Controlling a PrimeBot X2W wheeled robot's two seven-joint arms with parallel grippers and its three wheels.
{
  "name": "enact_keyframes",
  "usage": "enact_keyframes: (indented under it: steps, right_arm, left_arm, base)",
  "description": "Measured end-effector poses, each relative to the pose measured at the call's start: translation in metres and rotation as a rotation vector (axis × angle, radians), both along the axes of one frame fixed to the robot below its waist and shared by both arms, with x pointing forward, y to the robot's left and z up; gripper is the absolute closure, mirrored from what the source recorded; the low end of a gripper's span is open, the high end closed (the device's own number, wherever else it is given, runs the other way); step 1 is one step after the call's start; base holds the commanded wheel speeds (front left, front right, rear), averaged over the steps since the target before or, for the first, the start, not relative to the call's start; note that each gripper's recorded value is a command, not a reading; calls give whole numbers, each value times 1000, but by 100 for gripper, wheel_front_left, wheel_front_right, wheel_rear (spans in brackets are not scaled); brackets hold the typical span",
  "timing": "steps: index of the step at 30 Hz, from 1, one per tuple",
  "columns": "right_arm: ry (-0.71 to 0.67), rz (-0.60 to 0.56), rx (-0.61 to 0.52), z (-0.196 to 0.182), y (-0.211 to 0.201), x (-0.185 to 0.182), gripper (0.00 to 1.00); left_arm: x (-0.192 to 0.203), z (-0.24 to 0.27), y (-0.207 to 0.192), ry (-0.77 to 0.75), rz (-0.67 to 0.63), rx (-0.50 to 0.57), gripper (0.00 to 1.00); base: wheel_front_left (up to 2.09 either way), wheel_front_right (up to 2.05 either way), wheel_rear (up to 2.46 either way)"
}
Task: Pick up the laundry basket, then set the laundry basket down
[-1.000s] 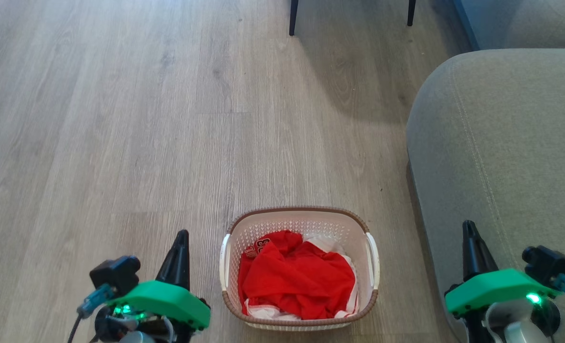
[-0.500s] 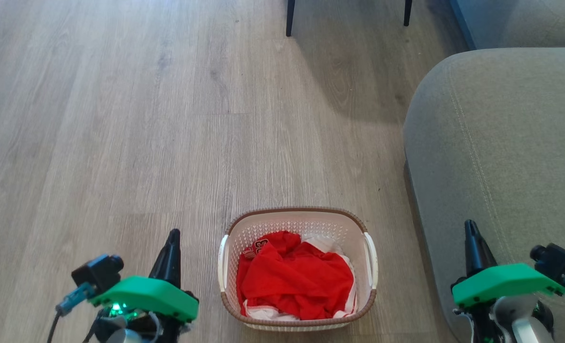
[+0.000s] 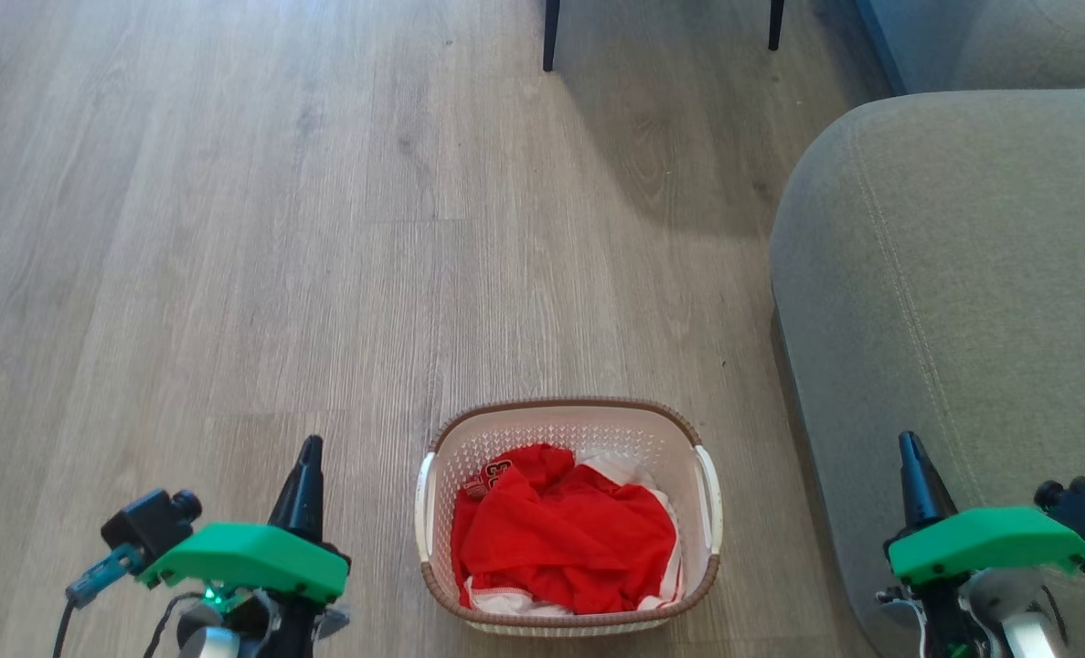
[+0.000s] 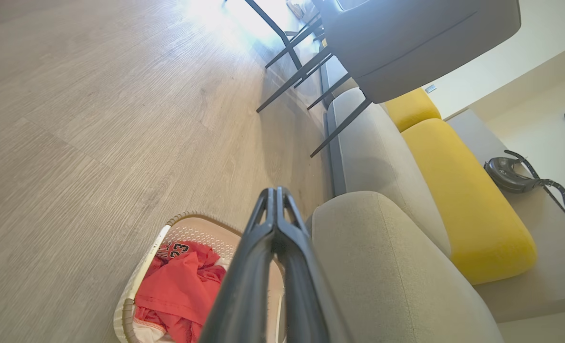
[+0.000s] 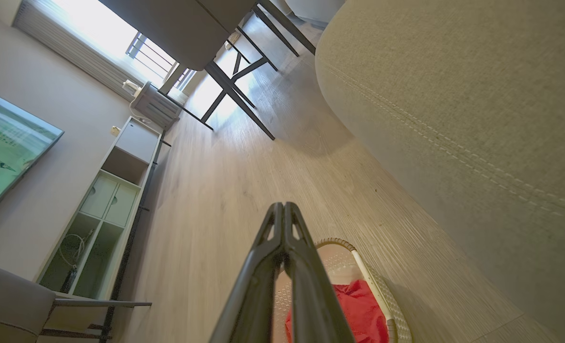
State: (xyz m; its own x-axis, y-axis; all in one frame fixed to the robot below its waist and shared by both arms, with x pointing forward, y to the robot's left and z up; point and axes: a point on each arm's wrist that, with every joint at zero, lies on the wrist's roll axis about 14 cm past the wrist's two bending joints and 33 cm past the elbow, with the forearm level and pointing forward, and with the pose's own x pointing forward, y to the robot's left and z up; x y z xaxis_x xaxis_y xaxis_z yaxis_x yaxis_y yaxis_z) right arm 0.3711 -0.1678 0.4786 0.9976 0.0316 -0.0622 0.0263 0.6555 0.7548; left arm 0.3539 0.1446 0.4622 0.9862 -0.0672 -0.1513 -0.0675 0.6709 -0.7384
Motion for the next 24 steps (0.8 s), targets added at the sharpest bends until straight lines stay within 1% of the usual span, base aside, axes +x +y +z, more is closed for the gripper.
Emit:
enact_keyframes:
  steps: [24]
  right_arm:
    - [39, -51, 270, -4, -14, 1, 100]
  left_arm:
    - [7, 1, 14, 28, 50, -273, 100]
  base:
    - [0, 0, 0]
